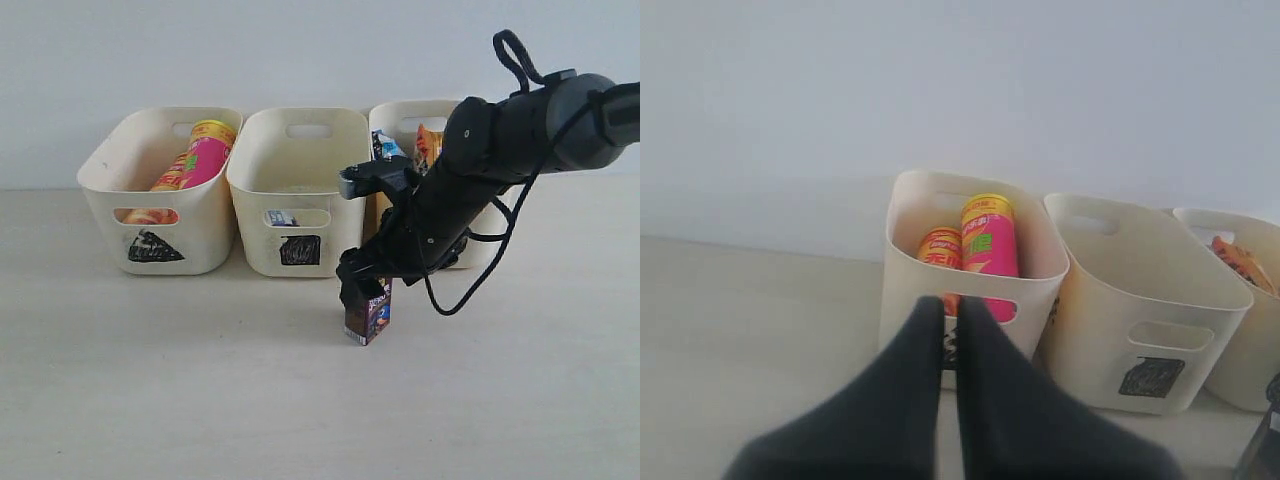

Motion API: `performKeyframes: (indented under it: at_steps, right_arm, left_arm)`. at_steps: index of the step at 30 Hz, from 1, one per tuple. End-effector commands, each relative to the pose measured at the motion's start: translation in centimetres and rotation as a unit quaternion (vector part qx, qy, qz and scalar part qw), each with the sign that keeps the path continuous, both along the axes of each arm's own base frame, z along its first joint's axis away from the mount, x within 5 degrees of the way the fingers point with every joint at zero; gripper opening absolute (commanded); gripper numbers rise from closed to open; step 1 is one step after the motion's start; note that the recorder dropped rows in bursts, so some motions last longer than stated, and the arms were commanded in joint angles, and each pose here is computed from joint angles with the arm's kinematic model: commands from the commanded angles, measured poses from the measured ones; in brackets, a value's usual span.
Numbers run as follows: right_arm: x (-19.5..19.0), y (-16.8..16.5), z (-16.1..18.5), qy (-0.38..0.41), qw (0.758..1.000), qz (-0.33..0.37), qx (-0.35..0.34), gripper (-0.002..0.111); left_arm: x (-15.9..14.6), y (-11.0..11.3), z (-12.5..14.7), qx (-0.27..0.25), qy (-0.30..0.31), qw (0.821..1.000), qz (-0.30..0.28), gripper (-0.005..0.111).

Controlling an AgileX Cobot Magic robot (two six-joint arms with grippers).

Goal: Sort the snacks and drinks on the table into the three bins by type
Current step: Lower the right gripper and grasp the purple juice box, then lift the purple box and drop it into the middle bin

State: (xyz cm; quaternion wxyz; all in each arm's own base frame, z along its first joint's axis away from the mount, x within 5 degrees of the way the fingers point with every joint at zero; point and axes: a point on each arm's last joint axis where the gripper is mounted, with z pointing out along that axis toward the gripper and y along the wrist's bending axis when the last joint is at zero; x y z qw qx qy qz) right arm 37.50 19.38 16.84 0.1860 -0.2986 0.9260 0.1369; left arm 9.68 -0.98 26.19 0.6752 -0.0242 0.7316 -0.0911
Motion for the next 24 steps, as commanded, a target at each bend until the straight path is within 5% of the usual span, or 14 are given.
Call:
performKeyframes:
  at_steps: [1,8,24]
  right_arm:
    - [0.1,0.1,0.2,-0.010,1.000,0.009,-0.002,0.052]
    - [-0.2,0.0,0.7,-0.002,1.000,0.013,-0.003,0.000]
    - [-2.1,-1.1,12.4,-0.168,0.983,-0.011,0.075,0.000]
  left_arm:
    - [-0.1,0.0,-0.1,0.005,0.000,1.000,-0.003,0.004]
    - [-0.1,0.0,-0.1,0.008,0.000,1.000,-0.003,0.004]
    - [-0.1,0.0,-0.1,0.008,0.001,1.000,-0.003,0.004]
